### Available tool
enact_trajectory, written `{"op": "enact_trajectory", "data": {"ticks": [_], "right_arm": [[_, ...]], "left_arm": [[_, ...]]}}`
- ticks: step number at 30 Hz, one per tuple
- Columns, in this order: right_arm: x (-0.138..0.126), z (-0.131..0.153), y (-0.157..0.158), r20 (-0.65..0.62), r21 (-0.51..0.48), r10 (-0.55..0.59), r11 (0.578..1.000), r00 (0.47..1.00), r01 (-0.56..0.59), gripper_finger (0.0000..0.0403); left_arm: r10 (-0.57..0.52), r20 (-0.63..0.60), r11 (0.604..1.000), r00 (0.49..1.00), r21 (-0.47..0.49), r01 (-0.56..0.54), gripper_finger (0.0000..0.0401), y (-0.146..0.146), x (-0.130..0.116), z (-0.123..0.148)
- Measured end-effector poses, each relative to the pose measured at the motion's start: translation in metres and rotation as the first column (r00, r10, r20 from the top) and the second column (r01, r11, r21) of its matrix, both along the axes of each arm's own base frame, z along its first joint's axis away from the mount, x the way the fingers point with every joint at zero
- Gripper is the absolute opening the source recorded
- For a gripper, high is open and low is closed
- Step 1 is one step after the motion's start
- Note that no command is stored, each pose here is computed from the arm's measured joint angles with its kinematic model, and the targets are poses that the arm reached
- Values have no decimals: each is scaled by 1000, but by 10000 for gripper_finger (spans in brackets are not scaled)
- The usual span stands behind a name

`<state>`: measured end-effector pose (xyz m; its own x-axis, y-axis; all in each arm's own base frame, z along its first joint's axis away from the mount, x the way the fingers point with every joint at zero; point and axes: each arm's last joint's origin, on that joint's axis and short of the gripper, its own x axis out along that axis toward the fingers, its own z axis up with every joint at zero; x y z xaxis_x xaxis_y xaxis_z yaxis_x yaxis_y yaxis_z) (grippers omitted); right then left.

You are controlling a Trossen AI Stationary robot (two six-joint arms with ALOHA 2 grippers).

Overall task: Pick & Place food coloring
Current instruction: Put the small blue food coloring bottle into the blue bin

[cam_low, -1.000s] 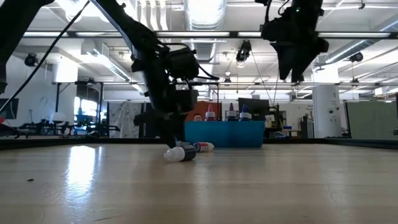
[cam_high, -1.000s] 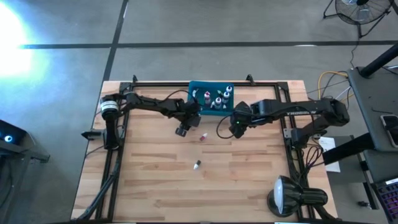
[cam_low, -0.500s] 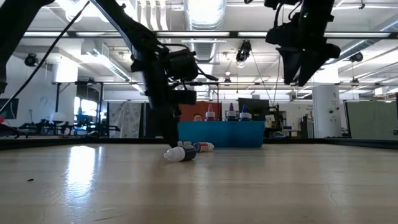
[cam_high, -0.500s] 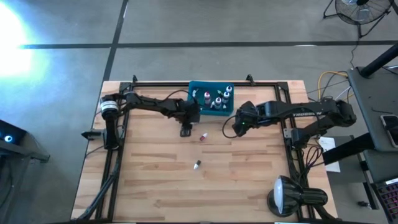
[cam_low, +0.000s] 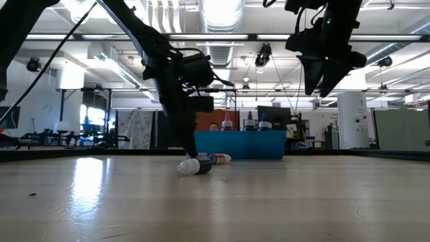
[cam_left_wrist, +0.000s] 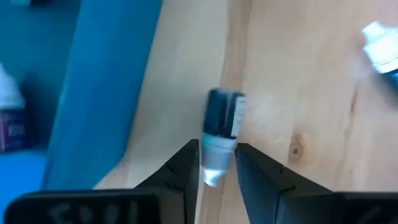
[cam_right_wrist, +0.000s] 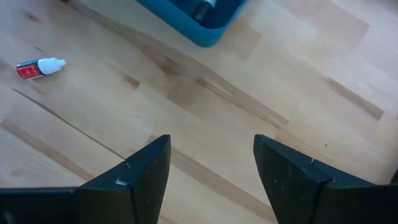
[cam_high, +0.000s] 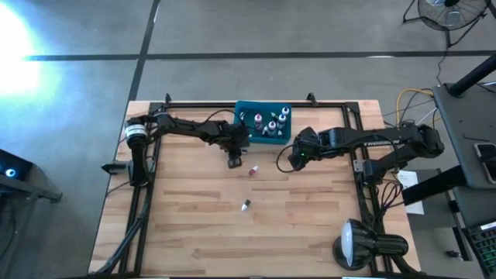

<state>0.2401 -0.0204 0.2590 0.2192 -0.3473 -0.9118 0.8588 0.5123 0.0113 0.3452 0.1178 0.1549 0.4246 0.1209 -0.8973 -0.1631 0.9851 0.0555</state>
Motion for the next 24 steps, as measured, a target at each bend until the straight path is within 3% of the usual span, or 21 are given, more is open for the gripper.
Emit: {"op": "enact_trajectory", "data": {"ticks": [16, 20, 24], "right_arm": [[0, 0, -1, -7, -24, 3, 1000, 1000, -3, 224], [0, 0, -1, -10, -25, 5, 1000, 1000, -5, 224], [0, 0, -1, -11, -28, 5, 1000, 1000, -6, 224]], "left_arm": [[-25, 16, 999, 1000, -28, 25, 16, -2, 0, 4], [-16, 30, 1000, 999, -26, 17, 7, -5, -6, 21], [-11, 145, 999, 989, 36, 6, 1, -5, -10, 63]]}}
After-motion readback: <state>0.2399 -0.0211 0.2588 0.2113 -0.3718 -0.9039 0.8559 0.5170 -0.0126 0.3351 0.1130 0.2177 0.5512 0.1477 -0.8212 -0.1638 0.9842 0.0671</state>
